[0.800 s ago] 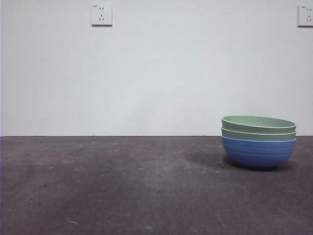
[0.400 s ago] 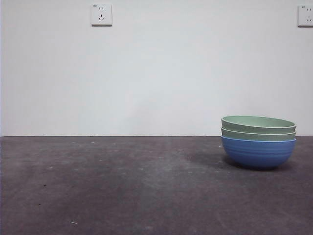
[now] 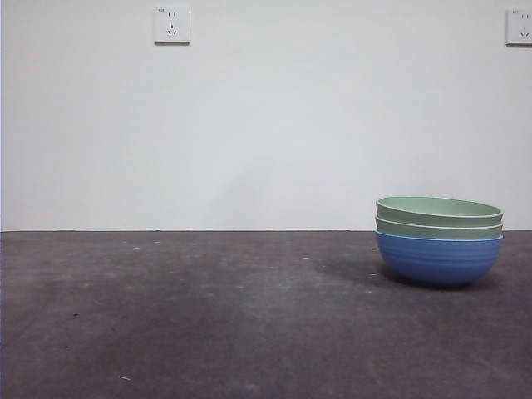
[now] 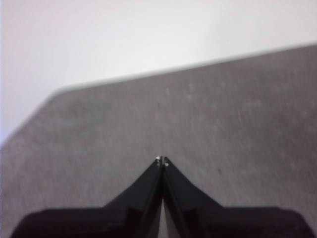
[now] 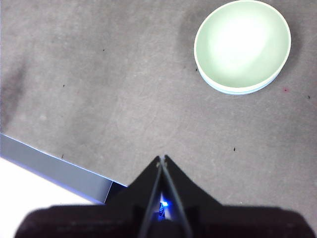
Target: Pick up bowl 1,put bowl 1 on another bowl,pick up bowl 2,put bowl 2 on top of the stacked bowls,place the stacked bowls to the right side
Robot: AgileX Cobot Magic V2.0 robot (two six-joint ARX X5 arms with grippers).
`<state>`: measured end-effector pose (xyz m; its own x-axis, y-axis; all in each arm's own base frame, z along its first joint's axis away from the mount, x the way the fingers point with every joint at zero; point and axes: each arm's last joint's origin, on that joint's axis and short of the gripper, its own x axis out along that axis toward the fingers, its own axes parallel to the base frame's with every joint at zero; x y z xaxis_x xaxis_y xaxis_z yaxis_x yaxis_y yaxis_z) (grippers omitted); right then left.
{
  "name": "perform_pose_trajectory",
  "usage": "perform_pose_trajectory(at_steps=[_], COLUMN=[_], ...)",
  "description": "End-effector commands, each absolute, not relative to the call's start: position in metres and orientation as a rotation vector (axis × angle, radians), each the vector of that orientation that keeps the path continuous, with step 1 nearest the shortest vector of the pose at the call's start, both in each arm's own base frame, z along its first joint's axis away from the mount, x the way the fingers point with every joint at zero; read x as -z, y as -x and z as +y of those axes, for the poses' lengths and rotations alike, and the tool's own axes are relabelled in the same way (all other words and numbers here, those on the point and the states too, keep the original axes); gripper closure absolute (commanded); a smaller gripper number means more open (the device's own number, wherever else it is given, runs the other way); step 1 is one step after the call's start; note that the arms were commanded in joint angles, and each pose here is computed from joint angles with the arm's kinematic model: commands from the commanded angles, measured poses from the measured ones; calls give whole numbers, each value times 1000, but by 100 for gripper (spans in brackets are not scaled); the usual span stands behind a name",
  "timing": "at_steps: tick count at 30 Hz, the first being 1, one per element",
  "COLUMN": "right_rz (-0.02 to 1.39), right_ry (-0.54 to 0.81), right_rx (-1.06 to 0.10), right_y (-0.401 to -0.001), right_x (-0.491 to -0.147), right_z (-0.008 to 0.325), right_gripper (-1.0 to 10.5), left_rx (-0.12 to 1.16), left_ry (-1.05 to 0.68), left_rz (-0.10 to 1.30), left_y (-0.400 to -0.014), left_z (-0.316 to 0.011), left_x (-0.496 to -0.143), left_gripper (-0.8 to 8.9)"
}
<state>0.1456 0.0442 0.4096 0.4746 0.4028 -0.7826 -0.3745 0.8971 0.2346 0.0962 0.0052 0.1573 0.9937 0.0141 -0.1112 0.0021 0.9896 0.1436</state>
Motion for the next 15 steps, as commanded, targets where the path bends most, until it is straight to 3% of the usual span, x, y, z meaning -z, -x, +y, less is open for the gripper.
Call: perform_pose_trajectory(at_steps=[1, 15], right_rz=[987, 987], right_ry=[-41, -41], right_rx=[-471, -471], right_y=[-145, -145], right_x=[-408, -408], right_z=[44, 44], right_gripper=[944, 944], left_rx=[-6, -10], left_ry=[-115, -86], left_rz=[123, 162], left_y=[-97, -96], left_z=[5, 6], left_x=[-152, -149], left_gripper=[817, 817])
